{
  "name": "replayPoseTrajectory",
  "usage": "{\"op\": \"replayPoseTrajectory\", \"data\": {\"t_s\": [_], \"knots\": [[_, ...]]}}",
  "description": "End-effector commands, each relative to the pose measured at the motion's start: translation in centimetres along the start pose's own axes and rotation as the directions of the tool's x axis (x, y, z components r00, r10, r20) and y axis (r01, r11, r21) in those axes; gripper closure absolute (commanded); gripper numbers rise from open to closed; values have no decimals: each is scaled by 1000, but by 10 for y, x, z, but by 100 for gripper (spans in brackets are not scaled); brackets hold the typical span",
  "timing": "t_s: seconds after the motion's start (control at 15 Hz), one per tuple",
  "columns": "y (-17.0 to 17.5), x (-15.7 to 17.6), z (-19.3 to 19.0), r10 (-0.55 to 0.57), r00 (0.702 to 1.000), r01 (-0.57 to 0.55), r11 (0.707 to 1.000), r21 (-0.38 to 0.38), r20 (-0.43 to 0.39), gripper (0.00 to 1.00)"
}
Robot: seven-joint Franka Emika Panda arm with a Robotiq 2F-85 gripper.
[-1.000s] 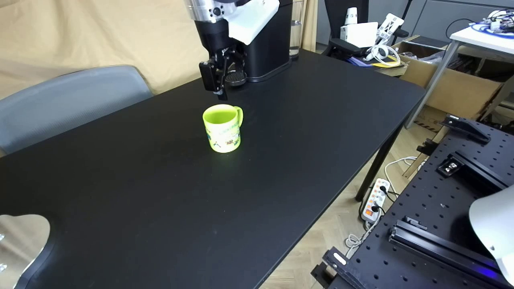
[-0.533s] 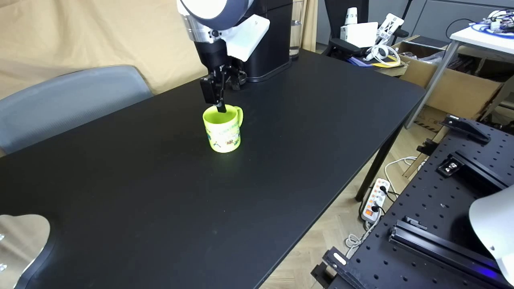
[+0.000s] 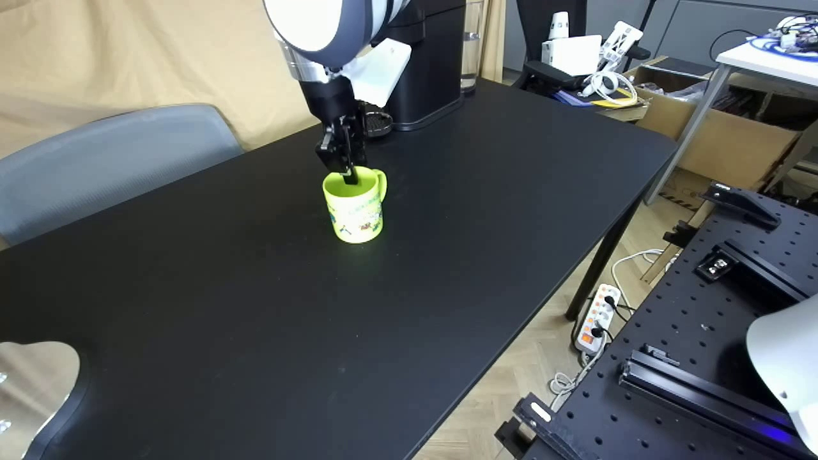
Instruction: Move the cup towards you
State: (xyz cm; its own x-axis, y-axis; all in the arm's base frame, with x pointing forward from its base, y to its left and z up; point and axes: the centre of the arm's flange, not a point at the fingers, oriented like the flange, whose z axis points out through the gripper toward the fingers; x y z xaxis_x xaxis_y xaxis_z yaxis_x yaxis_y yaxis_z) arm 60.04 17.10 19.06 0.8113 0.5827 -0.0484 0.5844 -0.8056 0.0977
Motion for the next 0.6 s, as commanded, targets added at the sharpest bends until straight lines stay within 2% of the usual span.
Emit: {"op": "replayPoseTrajectory", "data": {"t_s": [0.0, 0.13, 0.2, 0.53], "knots": [[-1, 16, 2, -71, 997, 71, 996, 50, -7, 81], [-8, 18, 3, -123, 992, 123, 989, 81, -14, 95], [-11, 17, 3, -153, 988, 154, 983, 98, -17, 99], [-16, 2, -10, -245, 970, 244, 960, 135, -15, 98]]}}
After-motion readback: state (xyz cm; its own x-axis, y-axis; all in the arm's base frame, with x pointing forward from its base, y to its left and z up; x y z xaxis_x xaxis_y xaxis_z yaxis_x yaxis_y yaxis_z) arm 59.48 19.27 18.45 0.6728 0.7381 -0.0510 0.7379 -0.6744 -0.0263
